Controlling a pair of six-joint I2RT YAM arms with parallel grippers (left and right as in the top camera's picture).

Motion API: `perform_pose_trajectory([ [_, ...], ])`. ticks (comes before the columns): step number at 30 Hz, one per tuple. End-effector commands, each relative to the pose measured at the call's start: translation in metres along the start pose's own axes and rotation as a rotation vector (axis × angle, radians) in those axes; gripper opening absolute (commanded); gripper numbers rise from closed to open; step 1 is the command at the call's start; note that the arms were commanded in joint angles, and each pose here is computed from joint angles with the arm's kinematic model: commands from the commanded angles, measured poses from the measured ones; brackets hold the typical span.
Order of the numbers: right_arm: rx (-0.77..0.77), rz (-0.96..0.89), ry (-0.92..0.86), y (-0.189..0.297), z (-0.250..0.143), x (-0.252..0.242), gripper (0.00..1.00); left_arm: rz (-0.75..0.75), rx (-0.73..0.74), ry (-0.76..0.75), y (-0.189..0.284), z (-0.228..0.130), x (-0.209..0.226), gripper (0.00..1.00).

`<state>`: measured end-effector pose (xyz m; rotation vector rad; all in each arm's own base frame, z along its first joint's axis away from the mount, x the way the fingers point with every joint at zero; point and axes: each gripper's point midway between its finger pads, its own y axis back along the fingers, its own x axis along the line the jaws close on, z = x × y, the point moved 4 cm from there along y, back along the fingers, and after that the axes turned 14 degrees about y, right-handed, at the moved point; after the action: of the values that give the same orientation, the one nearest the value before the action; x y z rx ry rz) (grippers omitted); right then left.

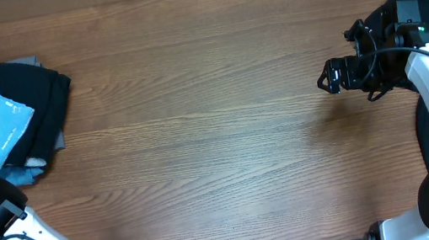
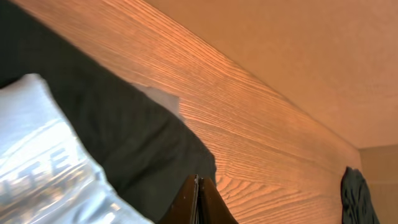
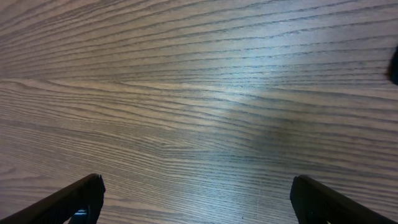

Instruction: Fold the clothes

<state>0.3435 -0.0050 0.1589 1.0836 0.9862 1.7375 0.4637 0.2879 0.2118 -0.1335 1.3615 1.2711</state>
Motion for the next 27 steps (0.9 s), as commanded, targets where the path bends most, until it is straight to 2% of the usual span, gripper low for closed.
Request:
perform_pose_trajectory([
  [1, -0.026, -0.010, 0.010, 0.007, 0.003, 0.001, 1.00, 0.067, -0.027, 0.036, 0.010, 0.003, 0.008, 0.04],
  [3, -0.026, -0.010, 0.010, 0.007, 0.003, 0.001, 1.00, 0.122, -0.022, 0.052, 0.007, 0.001, 0.020, 0.04],
  [9, -0.026, -0.010, 0.010, 0.007, 0.003, 0.001, 1.00, 0.166, -0.007, 0.134, -0.021, -0.008, 0.063, 0.04],
  [13, -0.026, -0.010, 0.010, 0.007, 0.003, 0.001, 1.00, 0.245, -0.061, 0.215, -0.042, -0.010, 0.104, 0.04],
  [16, -0.026, -0.010, 0.010, 0.007, 0.003, 0.001, 1.00, 0.218, -0.114, 0.271, -0.050, -0.004, 0.113, 0.10],
  [20, -0.026, -0.010, 0.010, 0.007, 0.003, 0.001, 1.00, -0.088, -0.109, 0.230, -0.042, 0.017, 0.059, 0.27],
  [23, -0.026, -0.010, 0.010, 0.007, 0.003, 0.001, 1.00, -0.274, -0.066, 0.216, -0.024, 0.026, 0.012, 0.35],
  [24, -0.026, -0.010, 0.010, 0.007, 0.003, 0.001, 1.00, -0.339, -0.038, 0.218, -0.016, 0.025, -0.003, 0.41],
  [26, -0.026, -0.010, 0.010, 0.007, 0.003, 0.001, 1.00, -0.448, 0.027, 0.217, -0.005, 0.019, -0.023, 0.62],
  [27, -0.026, -0.010, 0.010, 0.007, 0.003, 0.001, 1.00, -0.511, 0.069, 0.218, 0.000, 0.013, -0.030, 0.64],
])
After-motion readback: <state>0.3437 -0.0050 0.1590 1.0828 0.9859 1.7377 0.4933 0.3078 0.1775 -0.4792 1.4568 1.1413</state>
